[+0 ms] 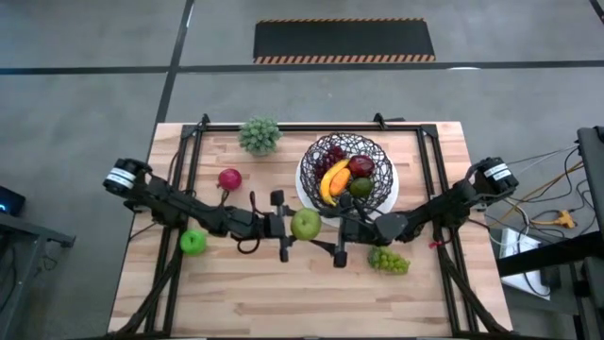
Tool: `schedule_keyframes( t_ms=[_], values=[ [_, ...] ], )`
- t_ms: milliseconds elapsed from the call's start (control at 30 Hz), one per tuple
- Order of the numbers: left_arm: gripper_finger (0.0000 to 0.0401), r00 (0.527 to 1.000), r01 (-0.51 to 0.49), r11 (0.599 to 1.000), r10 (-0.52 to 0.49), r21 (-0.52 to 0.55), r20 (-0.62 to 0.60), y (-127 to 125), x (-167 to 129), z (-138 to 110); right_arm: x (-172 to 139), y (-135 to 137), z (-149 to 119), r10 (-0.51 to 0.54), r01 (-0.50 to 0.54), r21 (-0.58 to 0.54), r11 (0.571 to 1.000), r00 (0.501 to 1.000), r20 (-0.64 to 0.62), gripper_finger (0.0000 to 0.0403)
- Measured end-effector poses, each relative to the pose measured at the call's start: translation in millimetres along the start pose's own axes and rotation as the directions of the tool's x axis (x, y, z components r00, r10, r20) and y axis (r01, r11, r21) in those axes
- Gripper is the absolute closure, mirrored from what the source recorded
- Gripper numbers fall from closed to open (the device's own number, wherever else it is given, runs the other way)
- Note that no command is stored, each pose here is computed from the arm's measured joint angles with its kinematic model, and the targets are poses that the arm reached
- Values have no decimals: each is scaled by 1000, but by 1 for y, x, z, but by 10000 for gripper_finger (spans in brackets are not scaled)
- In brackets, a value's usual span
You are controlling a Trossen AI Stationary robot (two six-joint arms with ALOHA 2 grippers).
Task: Build produce basket
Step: Put the green pear into the black wire basket
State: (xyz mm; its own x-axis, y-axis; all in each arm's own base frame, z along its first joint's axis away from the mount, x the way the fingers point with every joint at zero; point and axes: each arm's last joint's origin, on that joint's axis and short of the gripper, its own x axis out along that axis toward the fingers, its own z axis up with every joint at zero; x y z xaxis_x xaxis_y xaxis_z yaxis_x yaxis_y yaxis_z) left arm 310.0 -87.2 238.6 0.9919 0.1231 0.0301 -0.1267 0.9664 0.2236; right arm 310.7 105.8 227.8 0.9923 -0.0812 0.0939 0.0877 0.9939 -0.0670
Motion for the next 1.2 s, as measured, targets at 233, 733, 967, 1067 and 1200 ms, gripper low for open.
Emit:
schedule_keyframes(
  t_ms=[233,733,967,1067,1200],
  values=[
    [231,999,29,1000,-29,-7,18,-3,5,0,2,-1,2,6,-6,-45,999,1000,3,78],
    [231,999,35,999,-35,-14,34,-3,6,1,6,-7,2,70,-68,-84,994,997,17,131],
    [219,999,41,999,-41,-8,28,-3,5,-1,5,-7,1,71,-70,-69,995,997,15,165],
    [197,999,43,999,-43,6,16,-3,5,-3,6,-7,1,68,-67,-60,996,998,9,167],
    [169,999,47,999,-47,15,0,-4,5,-5,6,-7,0,64,-64,-60,996,998,-3,164]
  ],
)
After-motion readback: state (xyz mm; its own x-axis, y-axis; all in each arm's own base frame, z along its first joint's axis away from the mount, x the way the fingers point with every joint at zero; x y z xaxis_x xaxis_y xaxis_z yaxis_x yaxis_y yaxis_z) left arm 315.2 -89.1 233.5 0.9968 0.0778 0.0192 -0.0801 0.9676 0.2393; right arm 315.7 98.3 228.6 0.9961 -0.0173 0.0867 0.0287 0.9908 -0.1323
